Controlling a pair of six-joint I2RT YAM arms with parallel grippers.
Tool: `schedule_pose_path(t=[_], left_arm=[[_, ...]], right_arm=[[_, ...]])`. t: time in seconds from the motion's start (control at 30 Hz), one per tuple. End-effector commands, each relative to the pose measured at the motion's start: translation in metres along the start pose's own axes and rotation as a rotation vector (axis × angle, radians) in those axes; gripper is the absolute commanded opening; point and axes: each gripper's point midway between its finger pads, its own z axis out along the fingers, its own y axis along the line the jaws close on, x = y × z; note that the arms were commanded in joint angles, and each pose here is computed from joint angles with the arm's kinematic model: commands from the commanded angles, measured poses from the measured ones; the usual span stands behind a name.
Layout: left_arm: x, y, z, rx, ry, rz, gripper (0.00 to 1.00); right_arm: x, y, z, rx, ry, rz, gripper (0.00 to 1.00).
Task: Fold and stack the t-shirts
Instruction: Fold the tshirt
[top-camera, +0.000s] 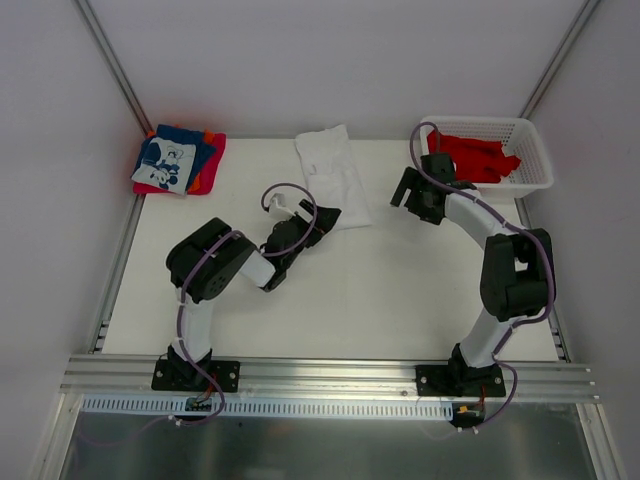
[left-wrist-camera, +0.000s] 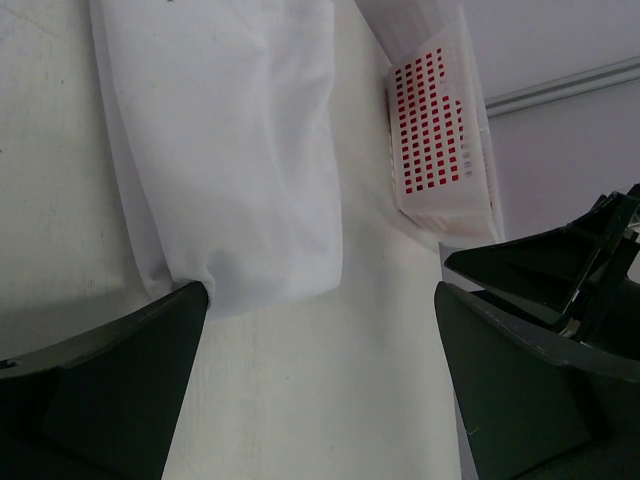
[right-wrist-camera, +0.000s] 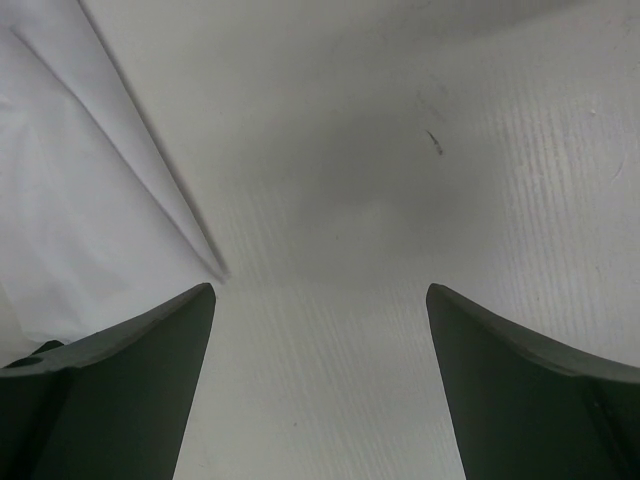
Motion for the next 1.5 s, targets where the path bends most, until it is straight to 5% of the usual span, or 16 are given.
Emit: schedule_pose_path(t=[0.0, 0.2, 0.33, 0.83, 1.47], left_arm=[[-0.013, -0.025, -0.002, 0.046, -0.061, -0.034, 0.99], [-0.018, -0.01, -0.053, -0.255, -0.097, 0.081, 0.99], [-0.01, -0.023, -0.069, -0.289, -0.094, 0.115, 0.99], [0.013, 0.034, -0.035, -0.39, -0.072, 0.01, 0.99], [0.023, 0.043, 0.005, -0.312, -0.062, -0.051, 0.99]], right_arm=[[-0.015, 0.003, -0.023, -0.024, -0.051, -0.01, 0.91], [-0.012, -0.002, -0.032, -0.023, -0.055, 0.001, 0.91], [-0.011, 0.0, -0.035, -0.03, -0.054, 0.012, 0.91], [-0.013, -0.009, -0.053, -0.015, -0.086, -0.001, 0.92], [-0.012, -0.017, -0.038, 0.013, -0.059, -0.01, 0.92]])
